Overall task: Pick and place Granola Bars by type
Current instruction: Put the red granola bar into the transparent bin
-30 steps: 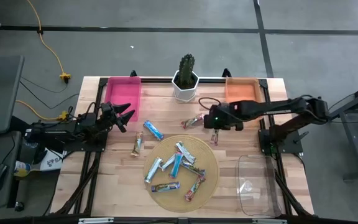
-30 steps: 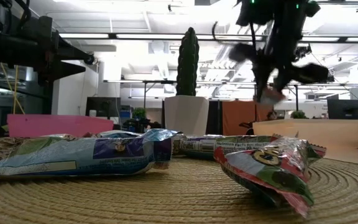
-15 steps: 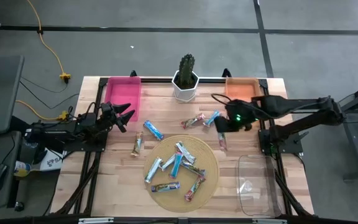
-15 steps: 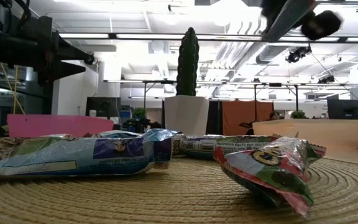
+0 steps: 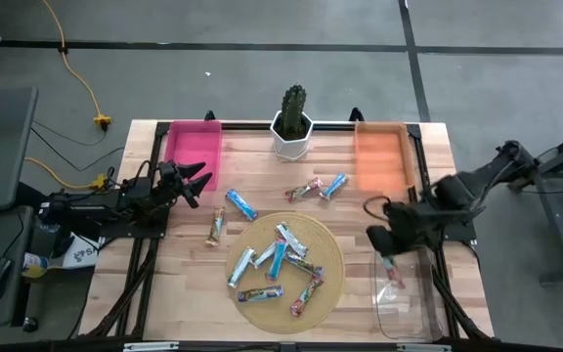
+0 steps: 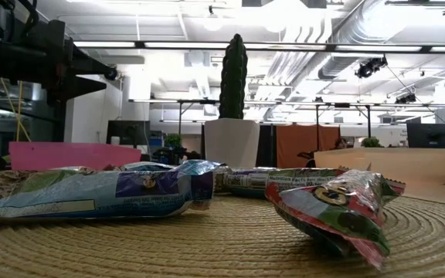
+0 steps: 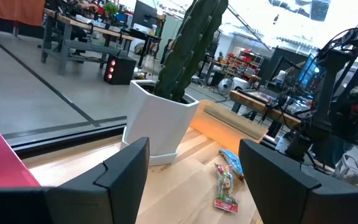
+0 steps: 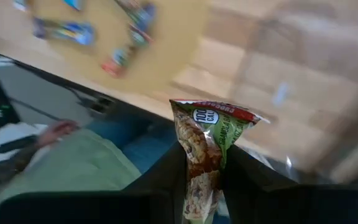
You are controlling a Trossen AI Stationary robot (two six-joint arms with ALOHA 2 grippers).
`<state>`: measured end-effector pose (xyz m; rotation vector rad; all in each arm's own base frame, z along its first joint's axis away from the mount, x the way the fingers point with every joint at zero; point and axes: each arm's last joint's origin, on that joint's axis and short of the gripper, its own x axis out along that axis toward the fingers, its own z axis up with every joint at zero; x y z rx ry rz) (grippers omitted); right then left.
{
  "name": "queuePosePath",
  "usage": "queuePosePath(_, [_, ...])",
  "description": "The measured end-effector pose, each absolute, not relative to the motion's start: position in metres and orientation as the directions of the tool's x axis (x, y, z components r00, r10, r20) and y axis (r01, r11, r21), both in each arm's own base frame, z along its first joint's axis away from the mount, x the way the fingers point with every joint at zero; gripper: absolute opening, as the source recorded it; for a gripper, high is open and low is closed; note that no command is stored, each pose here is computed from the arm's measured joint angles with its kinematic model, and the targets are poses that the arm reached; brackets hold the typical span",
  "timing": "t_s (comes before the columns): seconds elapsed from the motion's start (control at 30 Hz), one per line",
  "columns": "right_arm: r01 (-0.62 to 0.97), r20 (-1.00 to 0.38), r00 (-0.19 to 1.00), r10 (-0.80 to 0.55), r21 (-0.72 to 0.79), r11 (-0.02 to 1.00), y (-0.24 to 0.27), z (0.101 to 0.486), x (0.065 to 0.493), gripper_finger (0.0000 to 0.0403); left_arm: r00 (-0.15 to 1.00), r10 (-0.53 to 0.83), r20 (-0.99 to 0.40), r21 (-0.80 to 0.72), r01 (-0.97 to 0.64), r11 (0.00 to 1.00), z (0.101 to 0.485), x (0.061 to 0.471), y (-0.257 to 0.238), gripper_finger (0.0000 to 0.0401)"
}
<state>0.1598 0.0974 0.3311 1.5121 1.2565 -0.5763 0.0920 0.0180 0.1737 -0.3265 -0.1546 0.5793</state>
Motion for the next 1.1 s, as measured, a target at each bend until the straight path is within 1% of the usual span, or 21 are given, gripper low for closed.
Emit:
queuePosePath(0.1, [0.943, -0.866, 0.246, 0.435, 0.317, 0.098, 0.112, 0.327, 0.152, 0.0073, 0.827, 0.560, 0.052, -0.345, -0.511, 0.787, 0.174, 0.092, 0.018, 0.0245])
queuePosePath(0.23, [0.979, -0.884, 0.053, 0.465, 0.138, 0.150, 0.128, 0.316, 0.146, 0.0073, 0.827, 0.559, 0.052, -0.345, -0.511, 0.787, 0.174, 0.092, 0.018, 0.0245])
queuePosePath(0.3, [0.983, -0.888, -0.030, 0.459, 0.058, 0.175, 0.135, 0.309, 0.146, 0.0073, 0.827, 0.560, 0.052, -0.345, -0.511, 0.787, 0.174, 0.092, 0.018, 0.0245])
queuePosePath(0.4, [0.979, -0.897, -0.119, 0.426, -0.035, 0.199, 0.143, 0.299, 0.148, 0.0073, 0.827, 0.560, 0.052, -0.344, -0.511, 0.787, 0.174, 0.092, 0.018, 0.0245])
queuePosePath(0.63, [0.964, -0.913, -0.218, 0.345, -0.147, 0.220, 0.164, 0.274, 0.161, 0.0073, 0.827, 0.559, 0.052, -0.345, -0.511, 0.788, 0.174, 0.092, 0.018, 0.0245])
queuePosePath(0.8, [0.951, -0.917, -0.282, 0.281, -0.229, 0.207, 0.175, 0.251, 0.173, 0.0073, 0.827, 0.560, 0.052, -0.345, -0.511, 0.787, 0.174, 0.092, 0.018, 0.0245])
queuePosePath(0.97, [0.938, -0.918, -0.326, 0.223, -0.286, 0.194, 0.184, 0.229, 0.184, 0.0073, 0.827, 0.560, 0.052, -0.344, -0.511, 0.787, 0.174, 0.092, 0.018, 0.0245])
queuePosePath(1.1, [0.937, -0.923, -0.332, 0.194, -0.300, 0.180, 0.188, 0.219, 0.189, 0.0073, 0.827, 0.560, 0.052, -0.344, -0.511, 0.787, 0.174, 0.092, 0.018, 0.0245])
